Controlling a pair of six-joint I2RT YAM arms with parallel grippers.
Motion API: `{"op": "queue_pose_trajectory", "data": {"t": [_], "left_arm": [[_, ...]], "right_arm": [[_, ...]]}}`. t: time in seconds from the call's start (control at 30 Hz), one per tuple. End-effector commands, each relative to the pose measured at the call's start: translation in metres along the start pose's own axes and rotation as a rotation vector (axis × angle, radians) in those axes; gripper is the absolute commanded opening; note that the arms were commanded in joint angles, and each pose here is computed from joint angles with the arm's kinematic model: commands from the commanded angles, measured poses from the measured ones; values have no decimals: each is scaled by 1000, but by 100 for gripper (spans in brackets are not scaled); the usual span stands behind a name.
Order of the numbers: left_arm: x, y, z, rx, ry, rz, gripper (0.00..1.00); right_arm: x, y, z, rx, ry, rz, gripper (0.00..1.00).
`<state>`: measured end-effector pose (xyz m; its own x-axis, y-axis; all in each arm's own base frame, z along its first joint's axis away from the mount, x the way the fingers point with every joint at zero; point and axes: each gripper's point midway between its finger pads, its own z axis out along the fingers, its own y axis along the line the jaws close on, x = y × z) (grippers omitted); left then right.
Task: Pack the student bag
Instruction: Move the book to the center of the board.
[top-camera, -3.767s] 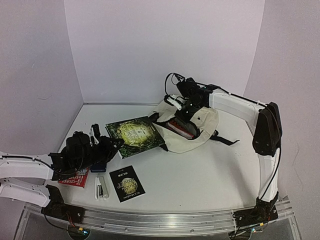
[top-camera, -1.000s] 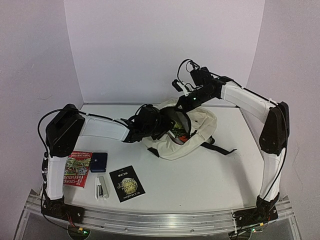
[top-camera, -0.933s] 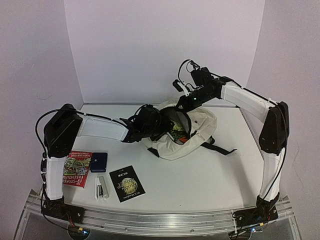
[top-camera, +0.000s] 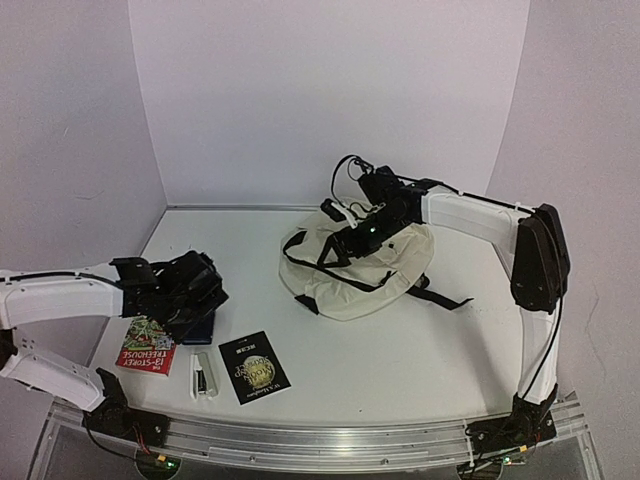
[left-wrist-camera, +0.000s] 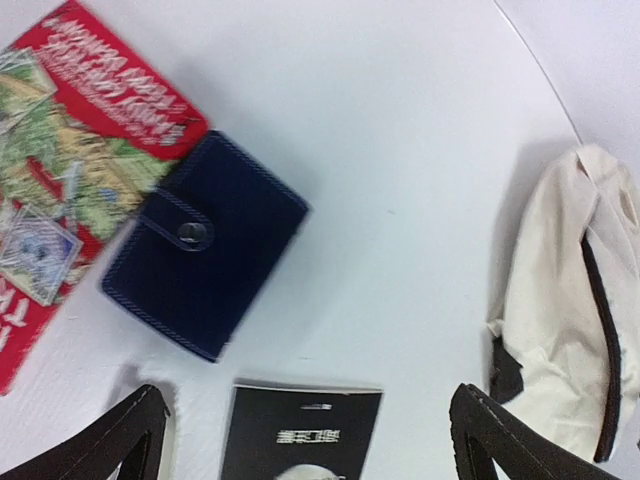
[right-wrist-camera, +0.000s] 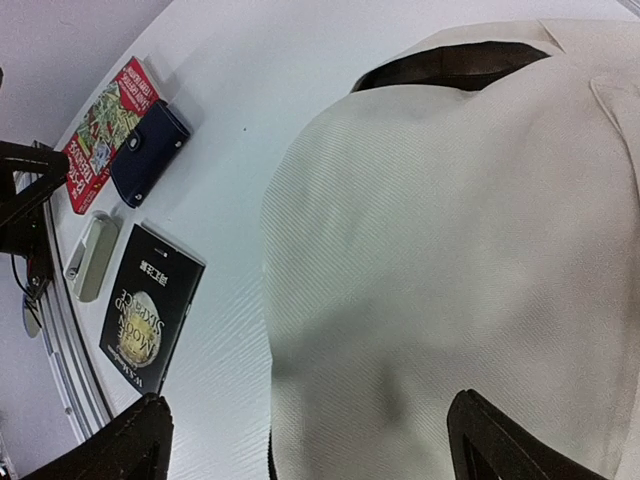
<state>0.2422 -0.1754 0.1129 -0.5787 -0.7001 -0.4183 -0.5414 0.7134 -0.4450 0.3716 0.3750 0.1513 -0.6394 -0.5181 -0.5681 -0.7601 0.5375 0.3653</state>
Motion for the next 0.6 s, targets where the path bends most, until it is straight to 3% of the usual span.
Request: {"op": "queue_pose_trajectory", "data": {"t": [0.0,0.2,0.33,0.57], "left_arm": [[-24,77,-20,-166,-120,-223,100],[-30,123,-32,-303,-179,-343,100],[-38,133,-40,-404,-244,-342,100],[-44,150,-39,-441,-271,-453,100]], "right_arm": [[-6,13,-13,-25,-32,-27,98],[-6,13,-13,-19,-32,-36,98],[-6,13,-13,-22,-31,-33,98],[-6,14,-14,-23,-31,-29,98]]}}
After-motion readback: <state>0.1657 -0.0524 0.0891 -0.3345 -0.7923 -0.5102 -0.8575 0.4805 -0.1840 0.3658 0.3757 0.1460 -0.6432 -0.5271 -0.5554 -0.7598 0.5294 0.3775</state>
